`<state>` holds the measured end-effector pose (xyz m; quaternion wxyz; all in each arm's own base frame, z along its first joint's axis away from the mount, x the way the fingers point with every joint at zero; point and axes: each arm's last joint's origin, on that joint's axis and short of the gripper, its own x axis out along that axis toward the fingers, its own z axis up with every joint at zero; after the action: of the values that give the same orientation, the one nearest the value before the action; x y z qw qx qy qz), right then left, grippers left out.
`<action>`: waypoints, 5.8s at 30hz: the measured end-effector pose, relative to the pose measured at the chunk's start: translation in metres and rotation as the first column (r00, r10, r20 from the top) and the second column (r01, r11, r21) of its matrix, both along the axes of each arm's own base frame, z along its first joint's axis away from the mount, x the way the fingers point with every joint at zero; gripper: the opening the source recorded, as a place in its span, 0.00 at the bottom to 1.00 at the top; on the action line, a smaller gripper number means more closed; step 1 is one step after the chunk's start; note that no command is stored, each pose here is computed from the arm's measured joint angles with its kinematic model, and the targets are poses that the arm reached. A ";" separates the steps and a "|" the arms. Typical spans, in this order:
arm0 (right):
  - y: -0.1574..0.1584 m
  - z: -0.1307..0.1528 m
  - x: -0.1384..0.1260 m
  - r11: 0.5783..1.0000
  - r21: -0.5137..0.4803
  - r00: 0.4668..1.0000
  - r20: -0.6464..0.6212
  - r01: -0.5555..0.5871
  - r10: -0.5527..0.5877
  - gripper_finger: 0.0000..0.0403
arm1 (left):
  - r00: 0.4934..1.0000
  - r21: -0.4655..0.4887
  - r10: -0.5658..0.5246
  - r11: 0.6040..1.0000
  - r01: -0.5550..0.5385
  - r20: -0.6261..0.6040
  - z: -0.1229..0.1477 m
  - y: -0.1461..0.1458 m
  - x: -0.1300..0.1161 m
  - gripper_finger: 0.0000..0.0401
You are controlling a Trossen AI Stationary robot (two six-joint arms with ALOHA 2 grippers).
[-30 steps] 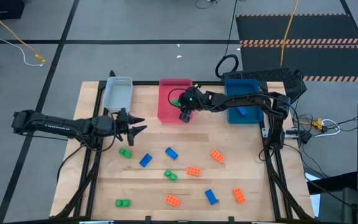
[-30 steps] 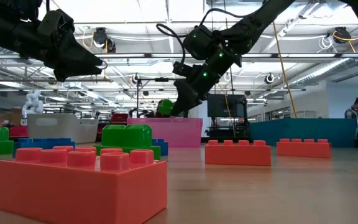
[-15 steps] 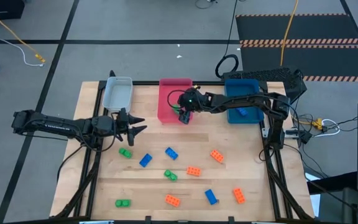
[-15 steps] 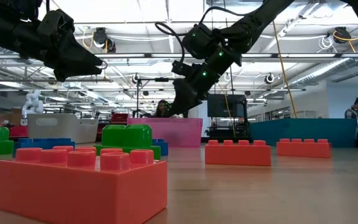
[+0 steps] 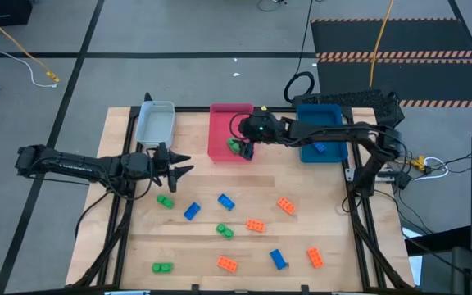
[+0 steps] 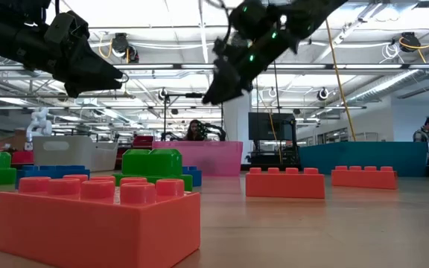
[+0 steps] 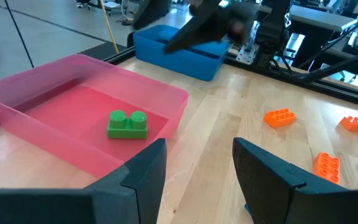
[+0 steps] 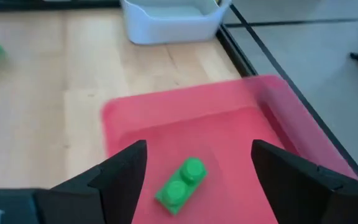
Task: Sort & place blocks by color
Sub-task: Put the orange game piece into the white bin
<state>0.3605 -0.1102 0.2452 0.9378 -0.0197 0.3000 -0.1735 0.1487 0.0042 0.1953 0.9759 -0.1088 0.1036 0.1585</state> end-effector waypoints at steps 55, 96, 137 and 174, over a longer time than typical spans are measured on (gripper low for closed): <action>0.098 -0.038 -0.074 0.988 -0.020 0.988 -0.025 -0.154 0.153 0.71 | 0.945 -0.014 -0.087 0.996 0.087 -0.315 0.074 -0.019 0.030 0.46; 0.094 -0.033 -0.136 0.996 -0.054 0.994 0.071 -0.076 0.080 0.71 | 0.577 -0.291 -0.401 0.915 0.278 -0.711 0.027 -0.090 0.112 0.83; 0.093 0.004 -0.197 0.998 -0.048 0.948 0.317 0.052 -0.034 0.71 | 0.652 -0.025 -0.437 0.842 0.540 -0.619 0.020 -0.107 0.240 0.84; 0.095 0.002 -0.201 0.998 -0.053 0.961 0.277 0.032 -0.016 0.71 | 0.650 -0.094 -0.428 0.871 0.483 -0.628 -0.059 -0.124 0.272 0.81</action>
<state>0.1596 -0.0152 0.2468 0.9674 -0.0185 0.1613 -0.1944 0.4204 -0.1196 0.1366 0.8949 0.0204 0.4416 -0.0603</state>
